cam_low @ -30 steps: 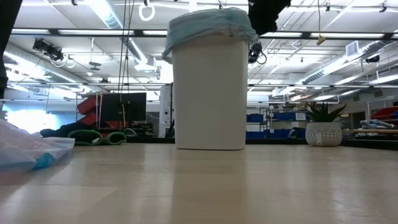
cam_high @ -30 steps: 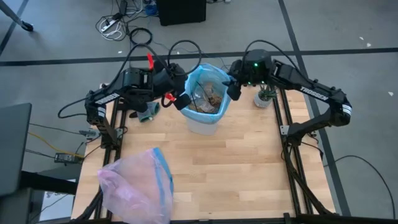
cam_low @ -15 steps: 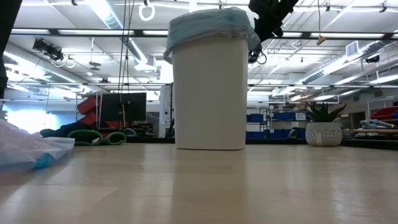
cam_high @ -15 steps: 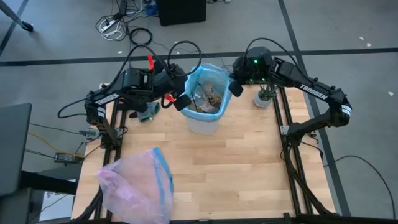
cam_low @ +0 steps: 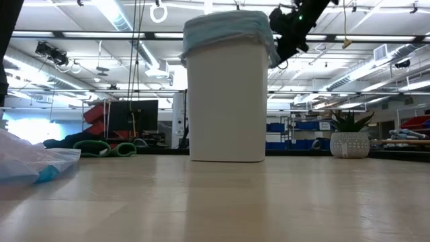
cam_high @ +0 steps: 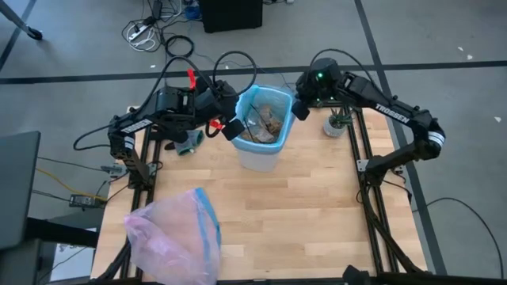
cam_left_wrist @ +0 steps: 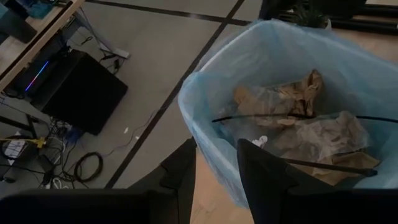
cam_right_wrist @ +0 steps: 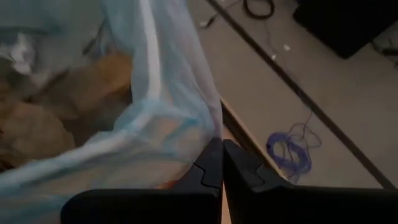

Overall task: Place trash/remove bag and relplace
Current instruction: Remove the trash bag from the trash bin

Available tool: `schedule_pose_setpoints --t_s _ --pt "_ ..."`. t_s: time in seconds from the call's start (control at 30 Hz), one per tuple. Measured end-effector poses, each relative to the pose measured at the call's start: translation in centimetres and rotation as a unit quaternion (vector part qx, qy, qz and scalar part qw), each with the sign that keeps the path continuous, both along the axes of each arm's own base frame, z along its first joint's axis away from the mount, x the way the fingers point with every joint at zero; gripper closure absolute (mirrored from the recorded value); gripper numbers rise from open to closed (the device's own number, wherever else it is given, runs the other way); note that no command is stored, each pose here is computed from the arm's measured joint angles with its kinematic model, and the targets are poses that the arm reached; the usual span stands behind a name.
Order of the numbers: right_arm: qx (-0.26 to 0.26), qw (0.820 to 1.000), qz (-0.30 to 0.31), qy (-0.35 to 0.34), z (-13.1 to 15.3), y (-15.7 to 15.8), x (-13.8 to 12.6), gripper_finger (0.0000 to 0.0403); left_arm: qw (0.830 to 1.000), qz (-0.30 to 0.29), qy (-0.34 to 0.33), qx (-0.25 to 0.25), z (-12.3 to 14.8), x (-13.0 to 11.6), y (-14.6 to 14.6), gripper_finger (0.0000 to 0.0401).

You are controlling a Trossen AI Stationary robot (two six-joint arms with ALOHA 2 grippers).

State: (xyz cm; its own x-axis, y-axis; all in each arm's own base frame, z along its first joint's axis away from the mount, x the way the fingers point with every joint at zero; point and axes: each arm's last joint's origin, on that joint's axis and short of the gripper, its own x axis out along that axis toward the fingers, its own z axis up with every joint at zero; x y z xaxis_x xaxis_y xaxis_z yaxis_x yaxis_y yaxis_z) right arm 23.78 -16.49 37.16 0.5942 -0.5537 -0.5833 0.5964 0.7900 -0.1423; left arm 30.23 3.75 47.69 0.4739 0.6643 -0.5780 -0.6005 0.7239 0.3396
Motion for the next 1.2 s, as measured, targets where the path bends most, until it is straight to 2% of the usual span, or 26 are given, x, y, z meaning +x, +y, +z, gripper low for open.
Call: schedule_pose_setpoints --t_s 0.3,0.47,0.6,0.77,0.87,0.97,1.03,1.2 --pt "0.046 0.998 0.037 0.01 -2.4 0.2 0.3 0.0403 1.0 0.017 0.01 0.005 -0.2 -0.3 0.1 0.0275" --pt "0.04 0.998 0.053 -0.013 -1.4 0.8 -0.4 0.0389 1.0 0.021 0.006 0.002 -0.2 -0.3 0.1 0.0275" --pt "0.025 0.998 0.043 -0.042 0.2 1.7 -1.9 0.0341 0.999 0.029 0.014 -0.003 -0.3 -0.5 0.0 0.0275" --pt "0.014 0.996 0.01 -0.09 2.5 3.2 -4.7 0.0253 0.998 0.05 0.025 -0.017 -0.7 -1.0 0.0 0.0275" --pt "0.037 0.986 0.051 -0.154 4.1 4.8 -6.2 0.0213 0.998 0.052 0.03 -0.034 -0.9 -1.2 -0.3 0.0275" --pt "0.085 0.969 0.087 -0.213 5.2 6.5 -7.1 0.02 0.997 0.018 0.041 -0.062 -1.3 -1.0 -1.2 0.0275" --pt "0.113 0.962 0.101 -0.227 5.5 7.5 -7.4 0.0202 0.995 -0.021 0.046 -0.091 -1.5 -0.7 -2.1 0.0275" --pt "0.151 0.946 0.131 -0.255 6.2 10.3 -7.9 0.0218 0.974 -0.122 0.056 -0.184 -1.8 -0.7 -5.1 0.0275"
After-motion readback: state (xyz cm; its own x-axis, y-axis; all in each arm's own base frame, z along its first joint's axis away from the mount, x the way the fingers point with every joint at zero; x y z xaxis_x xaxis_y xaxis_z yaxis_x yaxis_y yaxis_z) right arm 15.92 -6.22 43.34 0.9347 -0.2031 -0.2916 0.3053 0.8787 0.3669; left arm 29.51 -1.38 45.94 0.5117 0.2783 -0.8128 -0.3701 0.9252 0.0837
